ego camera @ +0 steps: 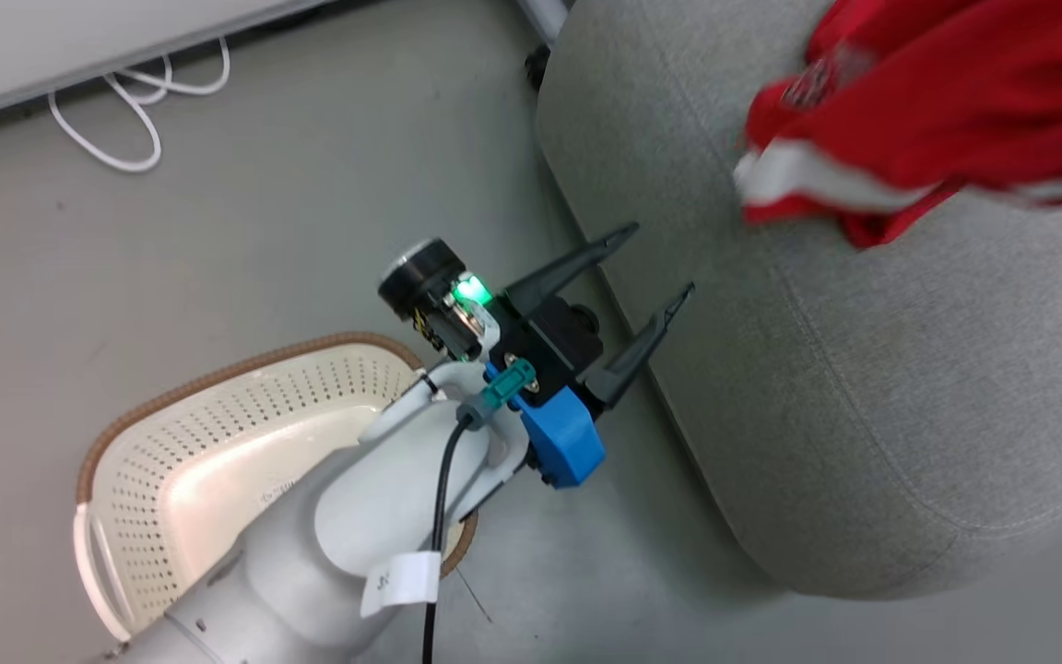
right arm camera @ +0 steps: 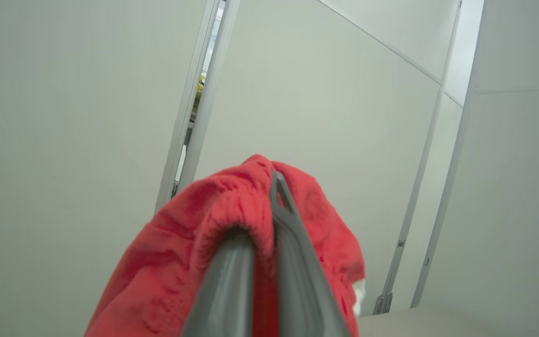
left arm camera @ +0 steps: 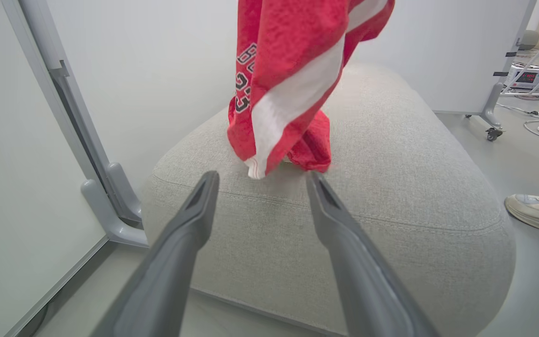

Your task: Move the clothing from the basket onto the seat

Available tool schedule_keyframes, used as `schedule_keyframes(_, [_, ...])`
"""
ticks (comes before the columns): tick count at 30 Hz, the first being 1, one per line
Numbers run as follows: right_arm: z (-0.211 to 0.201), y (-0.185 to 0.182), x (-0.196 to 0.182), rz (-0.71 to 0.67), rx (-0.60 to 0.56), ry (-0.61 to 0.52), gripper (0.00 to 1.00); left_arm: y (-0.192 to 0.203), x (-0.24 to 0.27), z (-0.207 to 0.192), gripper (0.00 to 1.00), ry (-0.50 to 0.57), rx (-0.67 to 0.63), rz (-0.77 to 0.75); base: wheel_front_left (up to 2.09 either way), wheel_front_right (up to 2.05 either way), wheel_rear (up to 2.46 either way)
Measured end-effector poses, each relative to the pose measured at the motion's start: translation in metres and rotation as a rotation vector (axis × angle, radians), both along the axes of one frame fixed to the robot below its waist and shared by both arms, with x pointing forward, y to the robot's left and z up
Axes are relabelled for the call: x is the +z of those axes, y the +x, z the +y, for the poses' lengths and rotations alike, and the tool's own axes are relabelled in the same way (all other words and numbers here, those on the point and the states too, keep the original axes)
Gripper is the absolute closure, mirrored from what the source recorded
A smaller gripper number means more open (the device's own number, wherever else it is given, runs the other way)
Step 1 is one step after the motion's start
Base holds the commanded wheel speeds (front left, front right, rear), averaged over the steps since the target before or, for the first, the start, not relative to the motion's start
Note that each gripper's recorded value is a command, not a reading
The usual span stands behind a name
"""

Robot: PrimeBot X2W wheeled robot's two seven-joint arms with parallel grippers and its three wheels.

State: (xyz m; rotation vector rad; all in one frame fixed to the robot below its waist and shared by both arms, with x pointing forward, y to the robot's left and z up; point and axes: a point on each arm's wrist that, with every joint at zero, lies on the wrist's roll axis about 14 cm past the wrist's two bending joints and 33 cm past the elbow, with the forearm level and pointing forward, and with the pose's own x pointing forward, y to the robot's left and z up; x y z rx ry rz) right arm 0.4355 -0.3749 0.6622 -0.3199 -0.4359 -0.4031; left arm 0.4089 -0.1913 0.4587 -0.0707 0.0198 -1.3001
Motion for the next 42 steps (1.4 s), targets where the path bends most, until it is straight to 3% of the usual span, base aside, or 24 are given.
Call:
schedule_keyframes(4, [-0.026,0.011,0.043,-0.075,-0.067,-0.114,1.0,0.018,-0.015,0.003,0.0,0.008,0.007,0.003,0.0,0.0,0.0])
schedule_keyframes(11, [-0.078,0.029,0.056,-0.078,-0.193,-0.17,1.0,0.048,-0.046,0.008,0.0,0.016,0.025,0.02,0.0,0.0,0.0])
schedule_keyframes(19, [-0.116,0.058,-0.026,0.134,-0.288,-0.127,1.0,0.066,-0.086,0.011,0.0,0.014,0.026,0.068,0.0,0.0,0.0])
schedule_keyframes(25, [-0.112,0.076,-0.11,0.309,-0.286,-0.065,1.0,0.074,-0.111,0.017,0.0,0.019,0.047,0.105,0.0,0.0,0.0])
schedule_keyframes(33, [-0.107,0.067,-0.202,0.493,-0.305,0.045,1.0,0.077,-0.134,0.026,0.0,0.041,0.068,0.137,0.0,0.0,0.0])
schedule_keyframes(37, [-0.11,0.057,-0.231,0.558,-0.324,0.093,1.0,0.077,-0.138,0.029,0.0,0.045,0.071,0.144,0.0,0.0,0.0])
schedule_keyframes(42, [-0.111,0.048,-0.238,0.575,-0.339,0.124,1.0,0.079,-0.136,0.03,0.0,0.049,0.076,0.135,0.0,0.0,0.0])
